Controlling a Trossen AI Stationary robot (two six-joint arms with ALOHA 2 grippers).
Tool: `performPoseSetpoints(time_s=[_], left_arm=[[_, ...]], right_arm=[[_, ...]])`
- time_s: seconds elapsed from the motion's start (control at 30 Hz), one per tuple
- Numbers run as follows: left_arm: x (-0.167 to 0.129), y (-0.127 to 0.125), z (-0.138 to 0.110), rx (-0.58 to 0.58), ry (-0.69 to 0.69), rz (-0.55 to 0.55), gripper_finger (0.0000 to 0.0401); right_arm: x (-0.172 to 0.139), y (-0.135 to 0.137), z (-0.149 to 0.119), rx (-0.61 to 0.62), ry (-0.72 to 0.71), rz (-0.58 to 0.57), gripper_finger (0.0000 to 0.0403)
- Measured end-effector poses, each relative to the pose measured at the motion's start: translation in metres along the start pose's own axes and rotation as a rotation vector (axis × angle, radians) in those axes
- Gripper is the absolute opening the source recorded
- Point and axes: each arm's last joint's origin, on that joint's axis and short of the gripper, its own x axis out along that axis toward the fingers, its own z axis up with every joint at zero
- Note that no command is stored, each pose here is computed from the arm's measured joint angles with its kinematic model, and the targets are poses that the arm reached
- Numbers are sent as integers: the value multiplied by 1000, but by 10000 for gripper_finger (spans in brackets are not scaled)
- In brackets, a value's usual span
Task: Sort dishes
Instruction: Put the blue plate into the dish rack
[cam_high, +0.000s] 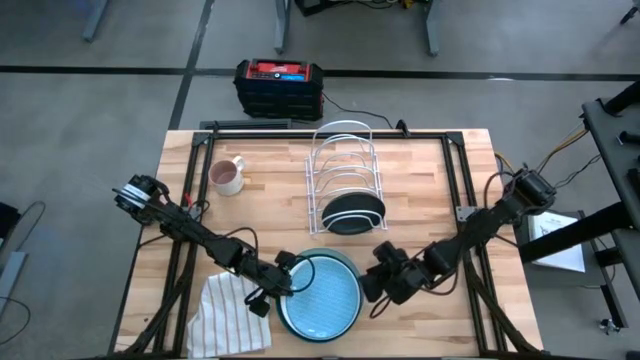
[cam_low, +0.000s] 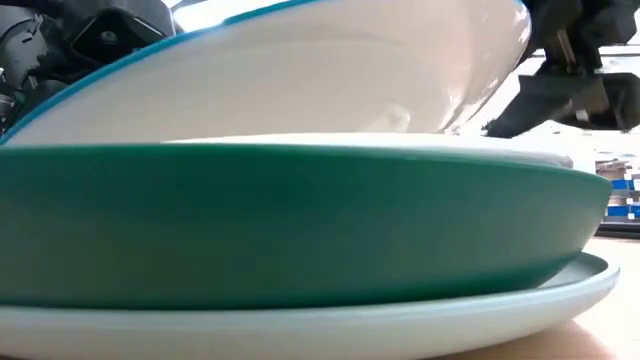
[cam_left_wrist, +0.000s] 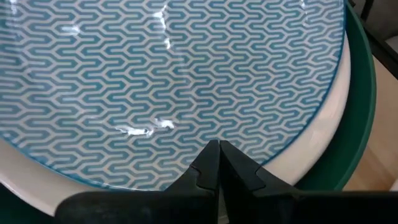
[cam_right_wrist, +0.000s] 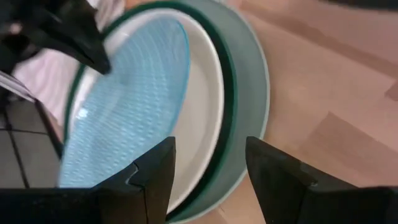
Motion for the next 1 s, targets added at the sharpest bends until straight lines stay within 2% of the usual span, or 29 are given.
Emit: performPoseSetpoints(time_s=[0.13,0.27,0.53,0.73,1.0], left_arm=[[0,0,0,-1,-2,0,0],[0,1,0,-2,-3,4,0],[0,2,0,-6,-9,20,0],[0,2,1,-6,-10,21,0],[0,2,1,-6,-13,20,0]], right_arm=[[-13,3,7,27,-10,45,185],[-13,4,6,54,9,54,185],[6,12,-3,98,60,132,186],[20,13,-11,134,82,135,186],[42,16,-11,168,141,195,186]])
